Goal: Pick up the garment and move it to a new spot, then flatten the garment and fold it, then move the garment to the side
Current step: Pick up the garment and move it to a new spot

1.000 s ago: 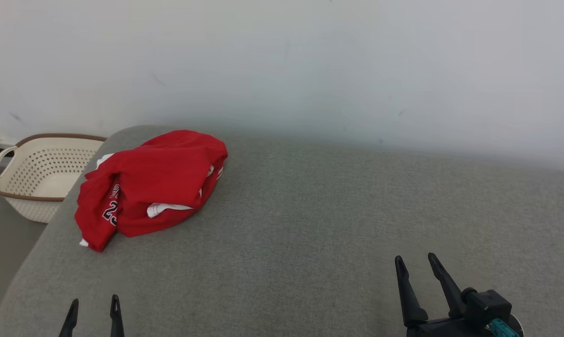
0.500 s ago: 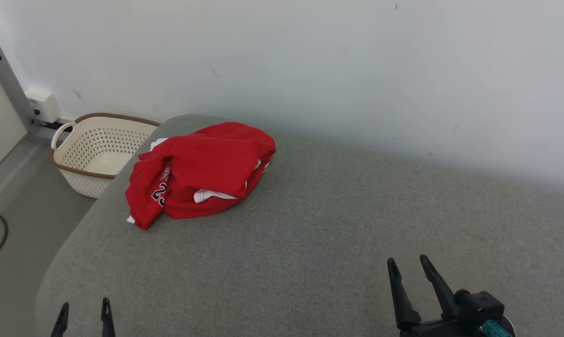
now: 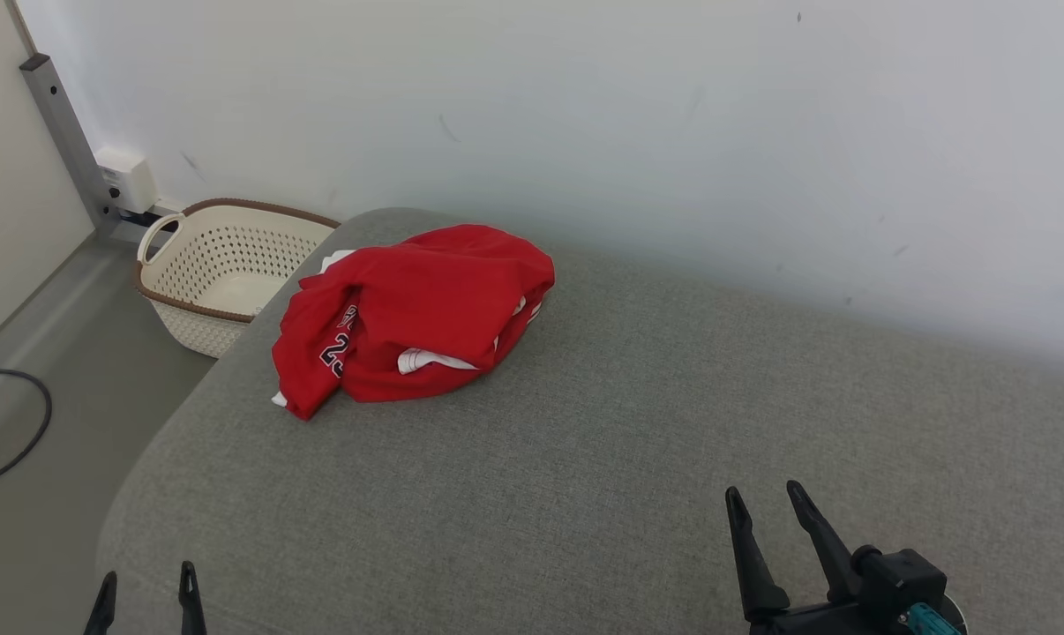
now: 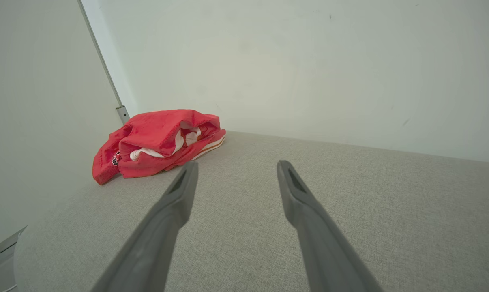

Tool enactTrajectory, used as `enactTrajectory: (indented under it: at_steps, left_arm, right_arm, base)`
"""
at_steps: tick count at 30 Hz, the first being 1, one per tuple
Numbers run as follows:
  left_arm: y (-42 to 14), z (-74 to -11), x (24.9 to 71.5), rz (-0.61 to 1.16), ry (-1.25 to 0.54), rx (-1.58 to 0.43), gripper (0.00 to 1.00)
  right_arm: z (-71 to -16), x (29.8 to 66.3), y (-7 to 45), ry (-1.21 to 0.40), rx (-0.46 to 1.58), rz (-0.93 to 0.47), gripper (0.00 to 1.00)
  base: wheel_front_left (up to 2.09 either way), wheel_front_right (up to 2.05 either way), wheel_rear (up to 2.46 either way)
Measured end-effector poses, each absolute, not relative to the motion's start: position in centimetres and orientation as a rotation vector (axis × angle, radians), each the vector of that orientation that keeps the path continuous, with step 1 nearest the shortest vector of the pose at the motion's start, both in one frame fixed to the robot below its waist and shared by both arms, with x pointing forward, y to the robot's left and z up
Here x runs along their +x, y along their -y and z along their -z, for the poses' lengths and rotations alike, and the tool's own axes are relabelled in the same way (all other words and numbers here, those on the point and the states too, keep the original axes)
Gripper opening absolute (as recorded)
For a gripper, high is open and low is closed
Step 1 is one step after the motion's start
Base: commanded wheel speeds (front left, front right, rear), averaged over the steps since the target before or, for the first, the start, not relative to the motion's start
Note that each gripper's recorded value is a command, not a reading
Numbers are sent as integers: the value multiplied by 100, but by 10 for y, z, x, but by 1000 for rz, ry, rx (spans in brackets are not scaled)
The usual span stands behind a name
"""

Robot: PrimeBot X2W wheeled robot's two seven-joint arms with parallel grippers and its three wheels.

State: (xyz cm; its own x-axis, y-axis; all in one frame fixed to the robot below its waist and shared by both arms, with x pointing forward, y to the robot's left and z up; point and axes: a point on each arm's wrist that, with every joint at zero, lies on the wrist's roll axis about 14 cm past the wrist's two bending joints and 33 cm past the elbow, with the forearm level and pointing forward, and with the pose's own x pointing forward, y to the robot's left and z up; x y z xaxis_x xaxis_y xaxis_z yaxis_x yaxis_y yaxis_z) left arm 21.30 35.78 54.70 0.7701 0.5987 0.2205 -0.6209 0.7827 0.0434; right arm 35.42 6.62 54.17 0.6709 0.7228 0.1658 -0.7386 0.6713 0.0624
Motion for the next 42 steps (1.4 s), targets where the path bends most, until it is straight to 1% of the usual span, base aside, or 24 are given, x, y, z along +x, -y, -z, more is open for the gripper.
enactTrajectory:
  at_steps: [6,11,19,28,32,42]
  left_arm:
    - [-354,-550,220,-641,216,78,100]
    - [-357,-575,237,-602,279,80,100]
    - [-353,-620,284,-475,368,66,100]
    - [-330,-684,355,-287,442,116,100]
    - [-319,-689,389,-222,408,120,100]
    - [-305,-659,465,-138,235,126,100]
  right_arm:
    - [-541,355,-63,130,130,-818,100]
    - [-540,358,-57,125,138,-799,100]
    - [-539,364,-45,125,144,-762,100]
    - [-536,376,-23,124,148,-702,100]
    - [-533,384,-10,119,155,-664,100]
    - [-524,400,24,103,167,-562,100]
  base:
    - [0,0,0]
    - [0,0,0]
    - [0,0,0]
    - [0,0,0]
    - [0,0,0]
    - [0,0,0]
